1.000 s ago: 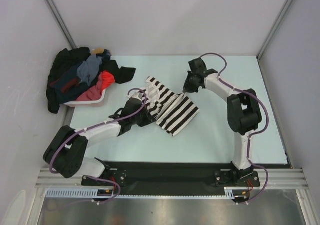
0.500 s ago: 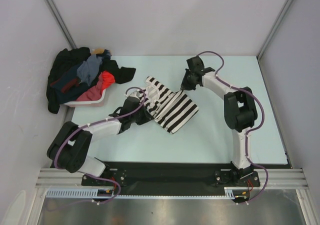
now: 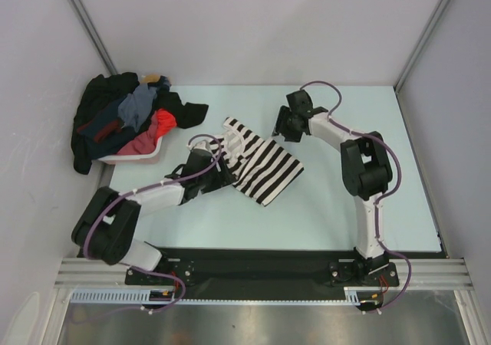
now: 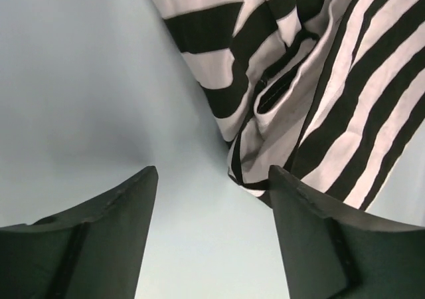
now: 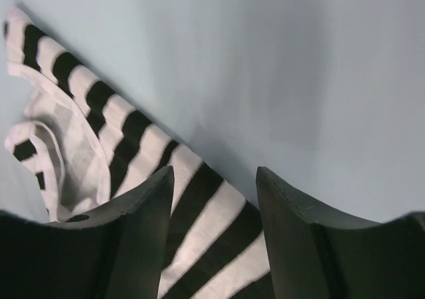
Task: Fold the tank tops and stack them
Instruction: Fold the tank top
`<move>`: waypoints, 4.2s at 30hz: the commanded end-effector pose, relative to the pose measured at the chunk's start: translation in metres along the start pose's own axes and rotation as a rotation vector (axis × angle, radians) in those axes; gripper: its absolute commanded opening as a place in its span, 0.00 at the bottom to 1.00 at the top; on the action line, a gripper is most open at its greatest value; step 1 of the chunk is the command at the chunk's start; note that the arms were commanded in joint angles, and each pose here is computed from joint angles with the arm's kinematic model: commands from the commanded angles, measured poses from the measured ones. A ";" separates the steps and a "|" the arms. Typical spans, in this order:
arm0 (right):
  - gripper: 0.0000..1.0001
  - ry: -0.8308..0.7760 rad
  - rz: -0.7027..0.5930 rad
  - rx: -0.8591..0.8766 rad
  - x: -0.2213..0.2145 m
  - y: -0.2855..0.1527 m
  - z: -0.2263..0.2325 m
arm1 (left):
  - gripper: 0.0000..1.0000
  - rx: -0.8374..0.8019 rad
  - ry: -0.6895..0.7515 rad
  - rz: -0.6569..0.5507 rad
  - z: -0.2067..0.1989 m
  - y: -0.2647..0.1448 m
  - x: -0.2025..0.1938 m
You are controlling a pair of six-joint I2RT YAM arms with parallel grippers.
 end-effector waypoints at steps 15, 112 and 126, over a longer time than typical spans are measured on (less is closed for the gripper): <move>0.54 -0.001 -0.035 0.085 -0.063 -0.100 -0.061 | 0.86 0.116 0.131 -0.148 0.002 -0.048 0.029; 0.42 0.035 -0.037 0.006 -0.098 -0.109 -0.106 | 0.72 -0.073 0.069 -0.170 -0.053 -0.065 -0.001; 0.28 0.059 0.009 0.015 -0.099 -0.094 -0.116 | 0.70 -0.158 0.111 -0.033 -0.099 -0.055 -0.067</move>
Point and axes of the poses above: each gripper's point midway between its finger pads, its own y axis out along the fingers, its own z axis along the line the jaws close on, x = y × z, the point moved 7 cm from there along -y, back along the fingers, and after that the axes turned 7 degrees about y, right-handed, at the moved point
